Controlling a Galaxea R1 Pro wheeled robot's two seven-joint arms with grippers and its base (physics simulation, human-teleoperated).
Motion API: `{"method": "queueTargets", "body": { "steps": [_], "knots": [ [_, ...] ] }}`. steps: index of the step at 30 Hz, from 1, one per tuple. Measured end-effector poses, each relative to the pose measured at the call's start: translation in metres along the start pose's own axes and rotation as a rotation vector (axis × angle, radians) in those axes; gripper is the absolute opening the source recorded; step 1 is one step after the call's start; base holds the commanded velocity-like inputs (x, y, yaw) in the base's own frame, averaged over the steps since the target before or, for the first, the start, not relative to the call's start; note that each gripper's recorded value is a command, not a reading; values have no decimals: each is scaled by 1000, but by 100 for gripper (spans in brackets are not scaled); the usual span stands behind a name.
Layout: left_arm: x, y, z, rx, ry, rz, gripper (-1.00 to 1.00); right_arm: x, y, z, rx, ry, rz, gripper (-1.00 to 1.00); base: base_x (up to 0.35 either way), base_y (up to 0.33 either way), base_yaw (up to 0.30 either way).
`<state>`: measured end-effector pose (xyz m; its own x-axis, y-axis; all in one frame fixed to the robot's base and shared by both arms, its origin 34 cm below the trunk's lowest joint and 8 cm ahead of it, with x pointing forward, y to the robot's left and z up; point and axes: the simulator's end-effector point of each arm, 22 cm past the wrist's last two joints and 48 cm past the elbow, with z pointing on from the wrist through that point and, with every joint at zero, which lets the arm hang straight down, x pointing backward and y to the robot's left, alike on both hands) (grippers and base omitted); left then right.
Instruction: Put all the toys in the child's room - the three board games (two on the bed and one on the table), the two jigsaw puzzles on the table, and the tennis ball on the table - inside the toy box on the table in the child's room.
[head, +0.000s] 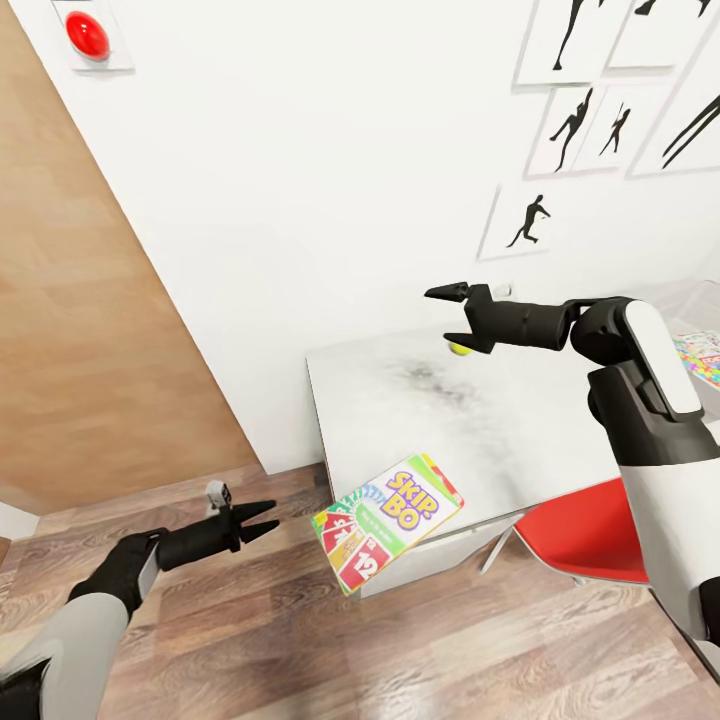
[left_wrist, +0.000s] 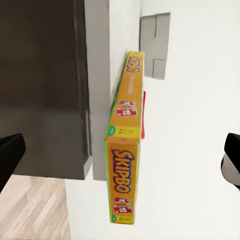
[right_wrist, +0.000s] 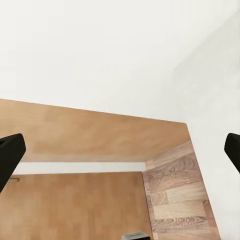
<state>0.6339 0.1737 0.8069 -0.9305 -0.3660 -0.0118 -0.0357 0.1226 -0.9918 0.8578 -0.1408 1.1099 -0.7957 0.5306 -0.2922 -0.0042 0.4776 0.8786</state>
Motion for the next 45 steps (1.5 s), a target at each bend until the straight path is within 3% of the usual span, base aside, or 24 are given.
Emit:
{"method": "queueTargets", "body": {
  "steps": [45],
  "knots": [
    [9,-2,14,21,14,-5,100,0,1,1,-3,1,1,100,-26,-23,0]
  ]
}}
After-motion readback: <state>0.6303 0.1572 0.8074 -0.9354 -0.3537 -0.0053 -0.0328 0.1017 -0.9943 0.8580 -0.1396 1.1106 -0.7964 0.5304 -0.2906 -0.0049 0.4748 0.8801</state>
